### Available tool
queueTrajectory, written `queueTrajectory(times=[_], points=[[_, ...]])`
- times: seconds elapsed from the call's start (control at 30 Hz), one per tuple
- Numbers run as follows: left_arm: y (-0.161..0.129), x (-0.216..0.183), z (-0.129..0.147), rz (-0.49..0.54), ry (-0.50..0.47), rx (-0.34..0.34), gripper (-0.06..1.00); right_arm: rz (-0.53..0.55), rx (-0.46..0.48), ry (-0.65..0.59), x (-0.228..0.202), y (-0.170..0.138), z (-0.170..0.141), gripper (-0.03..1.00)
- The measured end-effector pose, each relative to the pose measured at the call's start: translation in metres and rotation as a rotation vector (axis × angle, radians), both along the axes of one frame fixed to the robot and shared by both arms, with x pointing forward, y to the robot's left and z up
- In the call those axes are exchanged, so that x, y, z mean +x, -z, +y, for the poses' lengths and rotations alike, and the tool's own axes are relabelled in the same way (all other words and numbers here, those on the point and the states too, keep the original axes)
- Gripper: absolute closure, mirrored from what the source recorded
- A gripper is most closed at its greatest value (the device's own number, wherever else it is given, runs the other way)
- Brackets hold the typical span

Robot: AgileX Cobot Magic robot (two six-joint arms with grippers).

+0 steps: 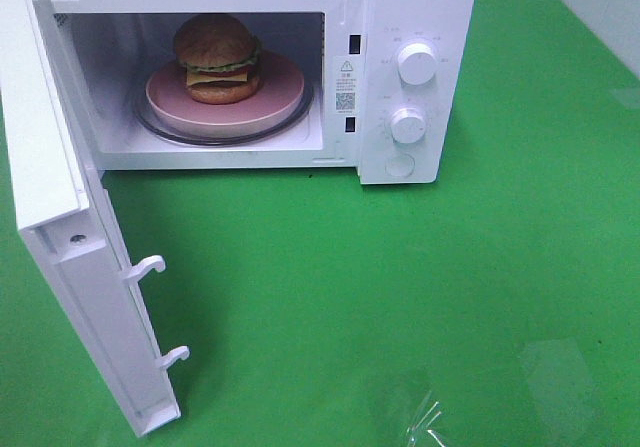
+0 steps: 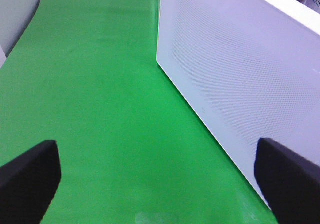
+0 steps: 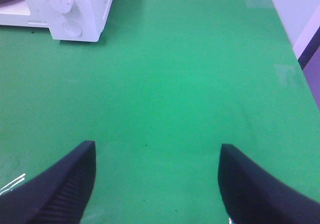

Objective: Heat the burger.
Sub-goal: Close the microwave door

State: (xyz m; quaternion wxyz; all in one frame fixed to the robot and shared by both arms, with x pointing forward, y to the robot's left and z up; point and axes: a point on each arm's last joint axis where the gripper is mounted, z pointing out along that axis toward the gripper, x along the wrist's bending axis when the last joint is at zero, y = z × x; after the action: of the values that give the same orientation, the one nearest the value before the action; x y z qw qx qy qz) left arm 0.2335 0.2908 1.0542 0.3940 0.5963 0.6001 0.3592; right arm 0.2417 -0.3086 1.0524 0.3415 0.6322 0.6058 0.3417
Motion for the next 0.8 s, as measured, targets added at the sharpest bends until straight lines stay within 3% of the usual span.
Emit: queueTrajectory(times=[0.17,0.5,0.8], points=[[0.0,0.0,0.0,0.0,0.0,0.0,-0.03,-0.062,0.014,-0.004,-0.01,0.001,0.0,0.3],[0.0,0.0,0.0,0.0,0.0,0.0,-0.03,-0.065,0.015,-0.005,-0.011,0.001,0.0,0.29],[0.0,0.0,0.0,0.0,0.0,0.0,-0.03,-0.064,0.018,-0.008,-0.011,0.001,0.0,0.21]])
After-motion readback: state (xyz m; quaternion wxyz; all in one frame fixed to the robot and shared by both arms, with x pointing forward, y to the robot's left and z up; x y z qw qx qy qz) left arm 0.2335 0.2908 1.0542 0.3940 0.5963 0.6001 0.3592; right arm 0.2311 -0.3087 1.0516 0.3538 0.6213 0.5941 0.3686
